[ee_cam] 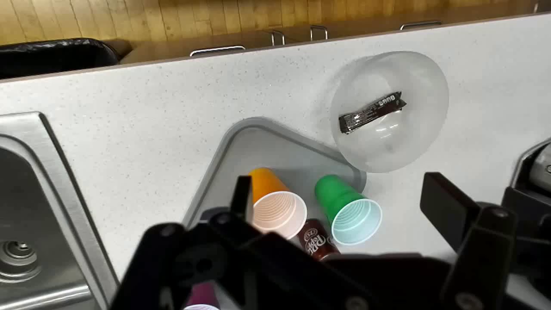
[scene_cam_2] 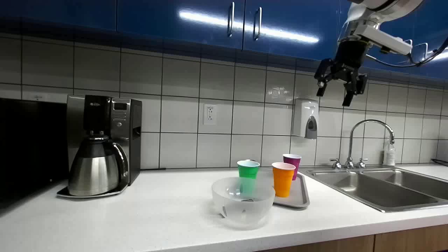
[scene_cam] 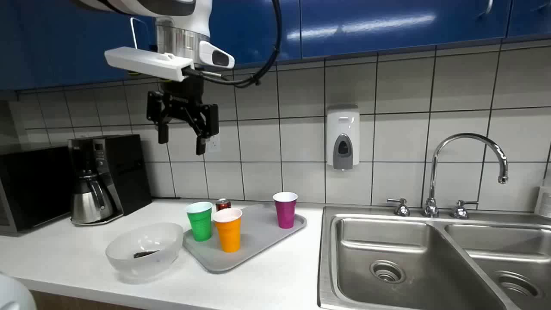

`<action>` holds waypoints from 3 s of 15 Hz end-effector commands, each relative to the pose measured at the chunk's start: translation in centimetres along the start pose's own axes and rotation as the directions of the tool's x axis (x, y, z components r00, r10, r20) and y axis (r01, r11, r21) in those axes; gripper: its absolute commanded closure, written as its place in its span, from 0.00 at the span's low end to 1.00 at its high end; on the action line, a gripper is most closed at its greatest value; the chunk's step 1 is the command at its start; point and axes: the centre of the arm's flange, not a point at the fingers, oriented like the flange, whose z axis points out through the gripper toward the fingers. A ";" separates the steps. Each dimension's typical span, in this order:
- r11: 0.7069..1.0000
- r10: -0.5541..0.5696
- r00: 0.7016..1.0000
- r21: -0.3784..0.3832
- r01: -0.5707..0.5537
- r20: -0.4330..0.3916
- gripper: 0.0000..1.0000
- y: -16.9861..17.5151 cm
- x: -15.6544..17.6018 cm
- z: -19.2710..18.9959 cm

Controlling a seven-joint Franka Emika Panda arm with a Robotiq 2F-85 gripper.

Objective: Remove the cups from the tray.

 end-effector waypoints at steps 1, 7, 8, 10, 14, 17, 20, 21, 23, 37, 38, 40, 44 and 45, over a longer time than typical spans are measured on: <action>1.000 0.000 1.000 0.000 0.000 0.000 0.00 0.0 0.0 0.0; 1.000 0.000 1.000 0.000 0.000 0.000 0.00 0.0 0.0 0.0; 1.000 0.000 1.000 0.000 0.000 0.000 0.00 0.0 0.0 0.0; 1.000 0.000 1.000 0.000 0.000 0.000 0.00 0.0 0.0 0.0; 1.000 0.006 0.999 -0.023 -0.007 -0.039 0.00 -1.1 -0.1 0.6; 0.999 0.001 0.997 -0.038 -0.004 -0.075 0.00 -1.8 0.2 1.1; 0.999 0.001 0.995 -0.052 -0.007 -0.101 0.00 -2.3 0.4 1.8; 0.998 0.002 0.994 -0.059 -0.008 -0.109 0.00 -2.4 0.5 2.0; 0.997 0.008 0.992 -0.070 -0.016 -0.125 0.00 -2.4 0.6 2.4; 0.992 0.038 0.977 -0.108 -0.062 -0.208 0.00 0.7 3.6 6.2; 0.992 0.041 0.976 -0.109 -0.065 -0.214 0.00 0.9 3.9 6.6; 0.991 0.045 0.974 -0.112 -0.071 -0.222 0.00 1.3 4.6 7.4; 0.991 0.048 0.973 -0.114 -0.076 -0.225 0.00 2.0 6.1 9.3; 0.991 0.048 0.973 -0.114 -0.075 -0.225 0.00 2.1 6.6 9.8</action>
